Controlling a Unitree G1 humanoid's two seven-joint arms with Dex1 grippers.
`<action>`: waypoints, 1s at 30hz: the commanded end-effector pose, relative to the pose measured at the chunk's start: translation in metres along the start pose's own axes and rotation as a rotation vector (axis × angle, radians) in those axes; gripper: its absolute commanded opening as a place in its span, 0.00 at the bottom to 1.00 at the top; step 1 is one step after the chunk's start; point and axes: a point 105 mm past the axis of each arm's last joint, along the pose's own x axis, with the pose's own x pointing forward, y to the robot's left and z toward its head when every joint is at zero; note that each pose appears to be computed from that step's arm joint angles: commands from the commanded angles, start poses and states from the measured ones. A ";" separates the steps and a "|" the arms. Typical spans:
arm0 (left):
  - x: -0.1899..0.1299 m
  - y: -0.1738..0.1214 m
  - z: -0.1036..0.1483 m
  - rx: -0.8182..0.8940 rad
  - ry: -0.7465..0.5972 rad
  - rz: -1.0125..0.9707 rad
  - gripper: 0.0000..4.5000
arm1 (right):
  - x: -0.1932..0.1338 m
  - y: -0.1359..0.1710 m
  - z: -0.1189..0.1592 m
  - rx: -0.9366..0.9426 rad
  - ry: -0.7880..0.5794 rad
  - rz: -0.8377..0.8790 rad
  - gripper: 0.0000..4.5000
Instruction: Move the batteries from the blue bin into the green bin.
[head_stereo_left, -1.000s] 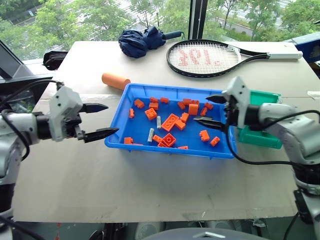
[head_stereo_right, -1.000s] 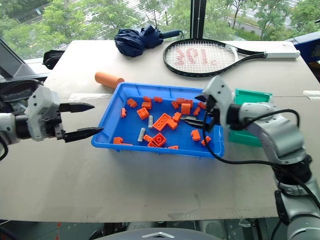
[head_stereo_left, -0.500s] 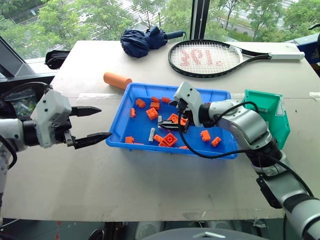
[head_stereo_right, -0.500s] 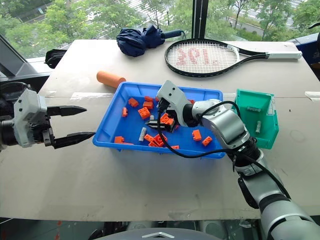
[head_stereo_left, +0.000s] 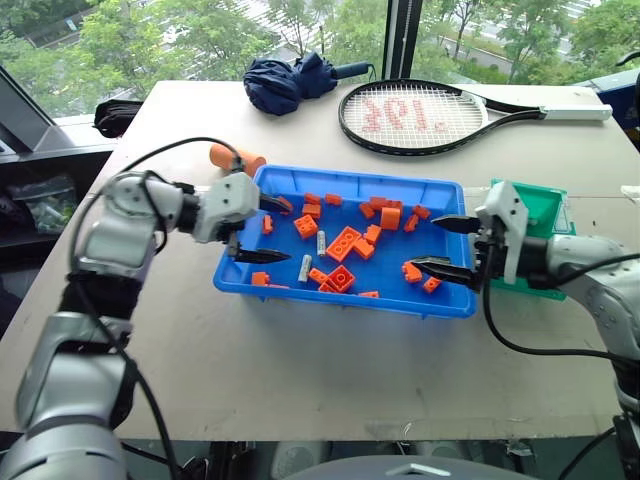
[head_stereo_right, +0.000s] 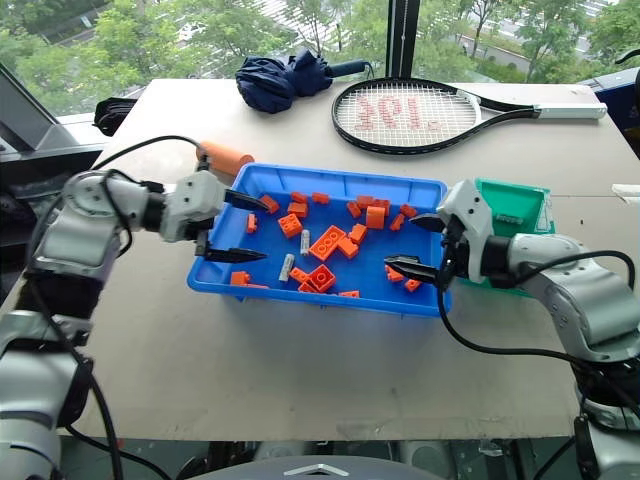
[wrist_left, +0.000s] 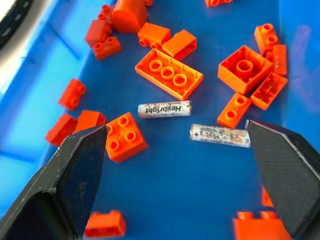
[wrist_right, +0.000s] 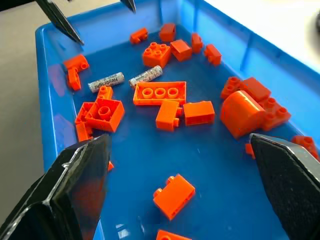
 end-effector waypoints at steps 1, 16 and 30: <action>0.007 0.013 0.006 0.093 0.016 -0.057 1.00 | -0.016 0.009 0.011 -0.031 -0.048 -0.025 0.99; 0.026 0.036 0.007 0.272 0.256 -0.216 1.00 | -0.039 0.015 0.004 -0.062 -0.101 -0.145 0.99; 0.056 0.027 0.002 0.321 0.309 -0.298 1.00 | -0.033 0.023 0.011 -0.074 -0.118 -0.133 0.99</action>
